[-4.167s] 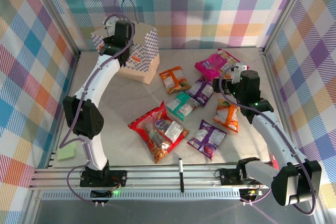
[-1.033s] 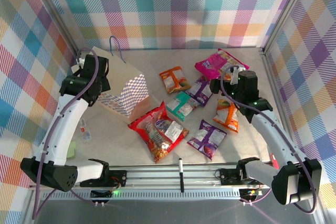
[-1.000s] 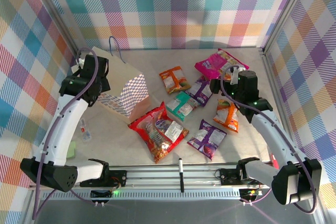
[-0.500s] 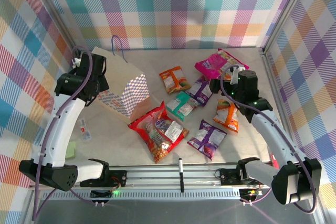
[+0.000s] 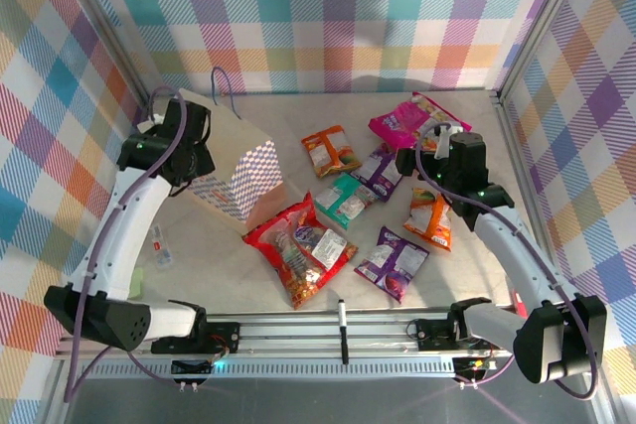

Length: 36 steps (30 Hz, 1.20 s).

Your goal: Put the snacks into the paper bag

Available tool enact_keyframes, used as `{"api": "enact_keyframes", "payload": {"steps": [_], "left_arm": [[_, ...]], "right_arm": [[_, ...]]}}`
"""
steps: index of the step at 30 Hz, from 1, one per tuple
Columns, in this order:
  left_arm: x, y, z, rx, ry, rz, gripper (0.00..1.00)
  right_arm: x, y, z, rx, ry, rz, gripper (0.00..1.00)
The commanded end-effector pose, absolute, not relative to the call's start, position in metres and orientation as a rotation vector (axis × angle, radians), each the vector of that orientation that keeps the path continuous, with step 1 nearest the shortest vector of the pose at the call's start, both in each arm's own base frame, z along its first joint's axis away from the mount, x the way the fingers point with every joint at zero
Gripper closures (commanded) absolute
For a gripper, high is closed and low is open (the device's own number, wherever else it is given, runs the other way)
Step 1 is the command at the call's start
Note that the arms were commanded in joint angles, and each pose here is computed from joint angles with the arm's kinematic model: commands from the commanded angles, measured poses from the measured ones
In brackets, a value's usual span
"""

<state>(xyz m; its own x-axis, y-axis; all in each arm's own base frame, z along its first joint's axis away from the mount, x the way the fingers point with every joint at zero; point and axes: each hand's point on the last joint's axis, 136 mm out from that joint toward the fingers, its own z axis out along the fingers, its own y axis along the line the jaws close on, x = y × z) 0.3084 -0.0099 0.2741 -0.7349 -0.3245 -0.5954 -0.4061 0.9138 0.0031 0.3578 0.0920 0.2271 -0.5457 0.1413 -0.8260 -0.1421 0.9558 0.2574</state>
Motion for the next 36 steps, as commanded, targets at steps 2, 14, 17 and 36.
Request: {"api": "enact_keyframes", "payload": {"steps": [2, 14, 17, 36], "left_arm": [[0.309, -0.015, 0.26, -0.484, 2.536, 0.165, 0.57], [0.315, -0.004, 0.261, -0.331, 2.59, 0.291, 0.89], [0.32, -0.003, 0.273, -0.305, 2.575, 0.279, 0.89], [0.356, -0.014, 0.271, -0.021, 2.489, 0.127, 0.95]], "right_arm": [[0.363, 0.095, 0.243, -0.015, 2.065, 0.369, 0.0], [0.364, 0.095, 0.243, -0.009, 2.062, 0.371, 0.0], [0.363, 0.094, 0.244, -0.01, 2.061, 0.365, 0.0], [0.363, 0.092, 0.24, -0.005, 2.066, 0.345, 0.0]]}}
